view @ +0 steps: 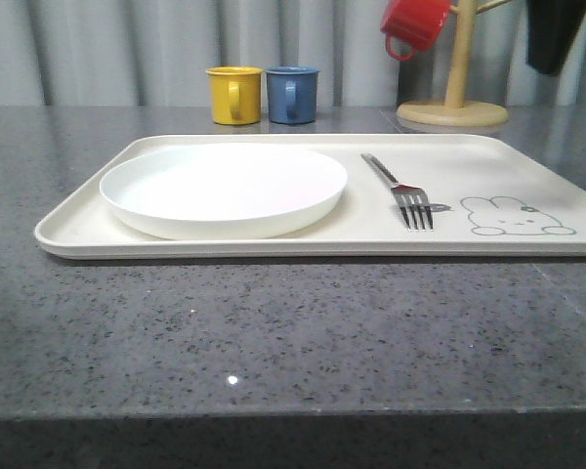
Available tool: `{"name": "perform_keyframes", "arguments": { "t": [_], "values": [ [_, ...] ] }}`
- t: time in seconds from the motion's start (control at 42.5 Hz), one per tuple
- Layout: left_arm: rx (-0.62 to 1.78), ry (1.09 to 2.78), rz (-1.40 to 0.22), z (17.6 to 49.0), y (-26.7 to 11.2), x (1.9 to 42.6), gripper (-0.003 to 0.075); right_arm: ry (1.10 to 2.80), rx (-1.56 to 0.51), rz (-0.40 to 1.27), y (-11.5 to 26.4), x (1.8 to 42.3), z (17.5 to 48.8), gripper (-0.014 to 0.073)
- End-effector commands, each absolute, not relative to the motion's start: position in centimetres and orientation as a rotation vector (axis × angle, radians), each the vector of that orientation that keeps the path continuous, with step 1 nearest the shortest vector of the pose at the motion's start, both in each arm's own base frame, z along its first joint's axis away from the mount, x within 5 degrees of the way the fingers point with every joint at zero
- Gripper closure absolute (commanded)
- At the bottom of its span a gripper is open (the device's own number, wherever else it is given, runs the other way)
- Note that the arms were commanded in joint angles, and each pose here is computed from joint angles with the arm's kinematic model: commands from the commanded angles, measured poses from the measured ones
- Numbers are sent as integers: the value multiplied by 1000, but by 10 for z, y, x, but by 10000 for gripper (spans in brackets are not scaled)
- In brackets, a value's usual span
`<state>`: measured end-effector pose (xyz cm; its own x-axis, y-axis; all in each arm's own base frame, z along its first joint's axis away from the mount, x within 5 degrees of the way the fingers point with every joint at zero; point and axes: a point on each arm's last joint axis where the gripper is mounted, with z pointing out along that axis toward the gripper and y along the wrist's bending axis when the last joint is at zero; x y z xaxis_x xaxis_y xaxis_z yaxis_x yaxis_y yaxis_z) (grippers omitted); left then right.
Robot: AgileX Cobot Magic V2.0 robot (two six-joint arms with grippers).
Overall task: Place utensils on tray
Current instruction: 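Lift the fork and lay it on the tray beside the plate, then move the right gripper back over the steel chopsticks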
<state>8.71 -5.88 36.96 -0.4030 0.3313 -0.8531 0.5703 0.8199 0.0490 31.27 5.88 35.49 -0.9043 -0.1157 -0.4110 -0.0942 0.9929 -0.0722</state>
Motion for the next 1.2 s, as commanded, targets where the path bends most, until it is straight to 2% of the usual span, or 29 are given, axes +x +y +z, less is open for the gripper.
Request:
{"name": "perform_keyframes", "arguments": {
  "t": [0.0, 0.188, 0.329, 0.541, 0.776, 1.082, 1.176],
  "values": [
    [634, 1934, -347, 383, -61, 88, 239, 2655, -58, -126, 27, 311, 372, 158],
    [634, 1934, -347, 383, -61, 88, 239, 2741, 128, -161, -22, 327, 348, 158],
    [634, 1934, -347, 383, -61, 88, 239, 2877, 158, -74, -41, 341, 316, 158],
    [634, 1934, -347, 383, -61, 88, 239, 2965, 146, -40, -48, 352, 290, 158],
    [634, 1934, -347, 383, -61, 88, 239, 2951, 142, -40, -48, 357, 284, 167],
    [634, 1934, -347, 383, -61, 88, 239, 2989, 148, -18, -48, 361, 274, 305],
    [634, 1934, -347, 383, -61, 88, 239, 2991, 148, -18, -48, 361, 273, 401]
  ]
}}
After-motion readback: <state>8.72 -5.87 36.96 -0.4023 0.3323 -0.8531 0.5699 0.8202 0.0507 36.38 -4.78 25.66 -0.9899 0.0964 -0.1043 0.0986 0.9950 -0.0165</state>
